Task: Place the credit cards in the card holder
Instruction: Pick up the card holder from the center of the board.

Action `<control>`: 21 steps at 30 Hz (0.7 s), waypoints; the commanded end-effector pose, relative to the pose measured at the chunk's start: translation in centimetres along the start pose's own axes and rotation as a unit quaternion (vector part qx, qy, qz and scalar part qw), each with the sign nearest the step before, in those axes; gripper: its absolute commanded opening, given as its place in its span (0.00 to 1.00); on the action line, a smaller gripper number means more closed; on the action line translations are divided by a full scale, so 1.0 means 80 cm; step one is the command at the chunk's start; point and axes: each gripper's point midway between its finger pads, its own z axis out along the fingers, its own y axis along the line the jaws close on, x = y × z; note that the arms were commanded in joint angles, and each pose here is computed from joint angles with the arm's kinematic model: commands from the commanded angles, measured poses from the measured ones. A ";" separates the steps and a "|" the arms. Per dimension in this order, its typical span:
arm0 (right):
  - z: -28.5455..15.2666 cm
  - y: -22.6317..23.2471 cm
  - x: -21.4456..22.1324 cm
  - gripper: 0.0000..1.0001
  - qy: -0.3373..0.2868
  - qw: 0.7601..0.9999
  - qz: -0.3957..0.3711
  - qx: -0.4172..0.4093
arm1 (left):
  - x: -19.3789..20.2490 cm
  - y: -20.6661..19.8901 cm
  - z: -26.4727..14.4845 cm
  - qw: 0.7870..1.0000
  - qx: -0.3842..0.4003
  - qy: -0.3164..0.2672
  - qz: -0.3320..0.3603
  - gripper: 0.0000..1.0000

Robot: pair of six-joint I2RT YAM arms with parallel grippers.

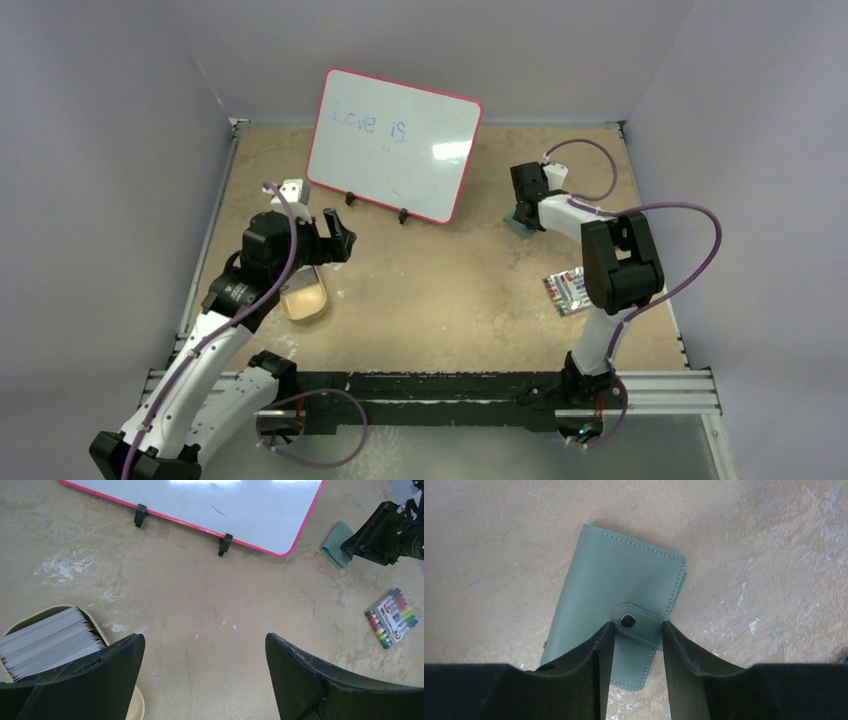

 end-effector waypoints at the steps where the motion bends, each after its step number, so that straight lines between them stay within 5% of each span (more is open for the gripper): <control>1: 0.007 0.000 0.000 0.41 0.001 1.000 0.009 0.009 | -0.013 0.003 -0.003 1.000 -0.005 -0.021 0.008 0.90; 14: -0.018 -0.020 0.022 0.00 0.001 1.000 -0.017 -0.022 | -0.019 0.019 -0.006 0.998 -0.044 -0.032 0.004 0.87; 21: -0.066 0.005 0.033 0.00 0.010 0.995 -0.023 -0.098 | -0.020 0.023 -0.006 0.998 -0.053 -0.036 -0.003 0.85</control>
